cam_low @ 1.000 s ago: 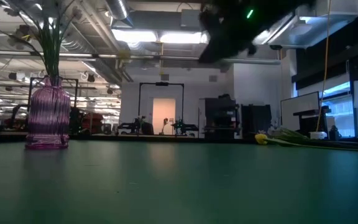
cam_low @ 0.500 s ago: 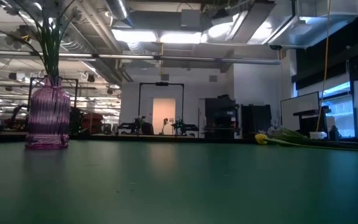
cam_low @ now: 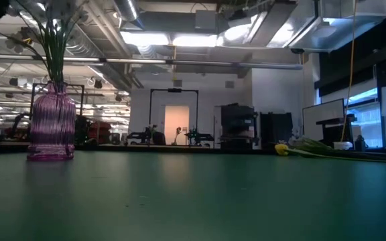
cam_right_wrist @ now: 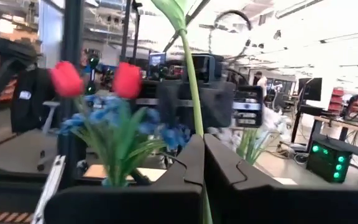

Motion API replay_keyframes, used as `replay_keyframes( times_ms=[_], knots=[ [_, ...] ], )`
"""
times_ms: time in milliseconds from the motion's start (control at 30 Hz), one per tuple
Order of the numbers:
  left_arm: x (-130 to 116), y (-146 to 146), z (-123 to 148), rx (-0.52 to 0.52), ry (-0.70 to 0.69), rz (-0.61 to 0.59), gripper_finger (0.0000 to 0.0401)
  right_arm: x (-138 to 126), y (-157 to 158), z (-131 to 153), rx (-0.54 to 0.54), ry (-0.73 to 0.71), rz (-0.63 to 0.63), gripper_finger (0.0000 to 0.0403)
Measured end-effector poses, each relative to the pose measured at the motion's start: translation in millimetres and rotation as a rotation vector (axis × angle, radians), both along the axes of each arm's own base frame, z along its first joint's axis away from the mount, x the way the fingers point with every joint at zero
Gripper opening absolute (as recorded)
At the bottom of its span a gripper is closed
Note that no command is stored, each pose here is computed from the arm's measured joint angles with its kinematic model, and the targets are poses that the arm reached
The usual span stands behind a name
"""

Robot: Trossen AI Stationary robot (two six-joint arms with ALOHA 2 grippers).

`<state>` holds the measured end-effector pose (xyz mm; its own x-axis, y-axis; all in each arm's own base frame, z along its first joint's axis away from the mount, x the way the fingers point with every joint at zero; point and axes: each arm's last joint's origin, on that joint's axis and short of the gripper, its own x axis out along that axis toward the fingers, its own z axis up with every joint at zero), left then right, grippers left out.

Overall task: Sort flowers into vase by color
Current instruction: Put the left yellow tulip into the pink vase

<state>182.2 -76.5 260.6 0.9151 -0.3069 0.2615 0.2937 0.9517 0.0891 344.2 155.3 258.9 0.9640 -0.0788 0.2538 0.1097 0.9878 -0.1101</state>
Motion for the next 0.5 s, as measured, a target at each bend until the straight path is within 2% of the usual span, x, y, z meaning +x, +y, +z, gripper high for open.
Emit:
replay_keyframes(
  times_ms=[200, 500],
  knots=[
    [25.1, -5.9, -8.0, 0.007, -0.01, 0.074, 0.0156, 16.3, -19.8, -14.1, 0.024, 0.001, 0.052, 0.0001],
    [39.5, -11.8, 6.5, -0.009, -0.063, 0.086, 0.0152, 18.1, -20.1, -19.8, 0.018, 0.056, 0.057, 0.0001]
  ],
)
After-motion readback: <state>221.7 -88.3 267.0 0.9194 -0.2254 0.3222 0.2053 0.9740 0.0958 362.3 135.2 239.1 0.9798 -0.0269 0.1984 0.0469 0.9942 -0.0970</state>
